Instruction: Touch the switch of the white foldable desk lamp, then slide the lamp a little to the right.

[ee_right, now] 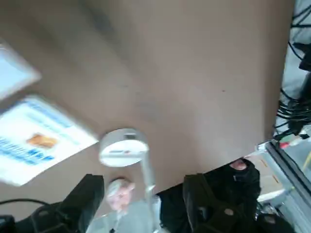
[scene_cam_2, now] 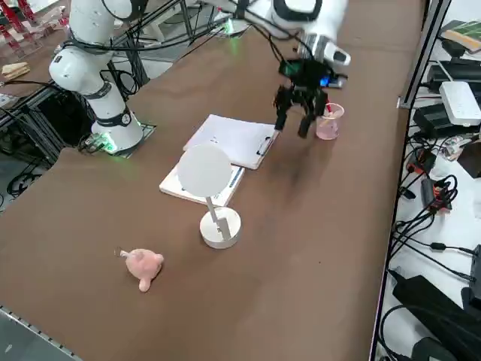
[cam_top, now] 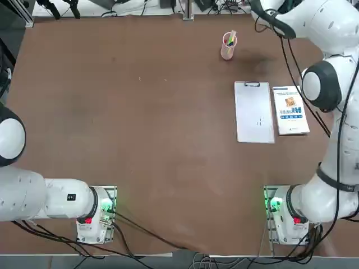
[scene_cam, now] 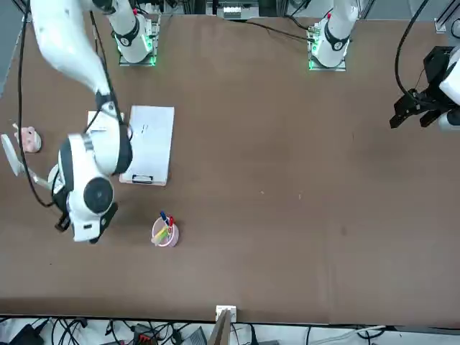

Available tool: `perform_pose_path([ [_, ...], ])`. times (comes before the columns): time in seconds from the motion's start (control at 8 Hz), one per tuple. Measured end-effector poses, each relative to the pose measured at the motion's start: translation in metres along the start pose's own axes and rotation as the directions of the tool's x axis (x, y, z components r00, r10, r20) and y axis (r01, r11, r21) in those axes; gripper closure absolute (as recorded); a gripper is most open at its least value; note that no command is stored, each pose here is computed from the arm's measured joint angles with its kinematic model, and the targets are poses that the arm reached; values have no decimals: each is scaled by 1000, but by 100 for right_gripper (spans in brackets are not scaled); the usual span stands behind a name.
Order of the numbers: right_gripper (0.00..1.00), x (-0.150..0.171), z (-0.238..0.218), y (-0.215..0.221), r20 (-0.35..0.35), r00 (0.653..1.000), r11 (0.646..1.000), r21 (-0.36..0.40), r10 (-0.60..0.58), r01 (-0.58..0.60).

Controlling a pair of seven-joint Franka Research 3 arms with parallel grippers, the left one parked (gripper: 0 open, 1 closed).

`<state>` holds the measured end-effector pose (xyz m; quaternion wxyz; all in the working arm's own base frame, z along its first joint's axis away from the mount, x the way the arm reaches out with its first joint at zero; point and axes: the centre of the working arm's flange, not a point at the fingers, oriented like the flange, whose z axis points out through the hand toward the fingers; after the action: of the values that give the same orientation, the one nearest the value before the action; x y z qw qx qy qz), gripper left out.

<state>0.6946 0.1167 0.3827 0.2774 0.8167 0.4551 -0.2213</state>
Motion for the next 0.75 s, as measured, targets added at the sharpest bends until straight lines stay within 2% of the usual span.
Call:
perform_pose_path([
  [0.25,0,-30,-71,-35,-93,996,994,112,-2,13],
  [0.5,0,-68,-113,-51,-187,982,979,205,37,2],
  [0.75,0,-106,-139,-68,-222,958,948,299,184,-112],
])
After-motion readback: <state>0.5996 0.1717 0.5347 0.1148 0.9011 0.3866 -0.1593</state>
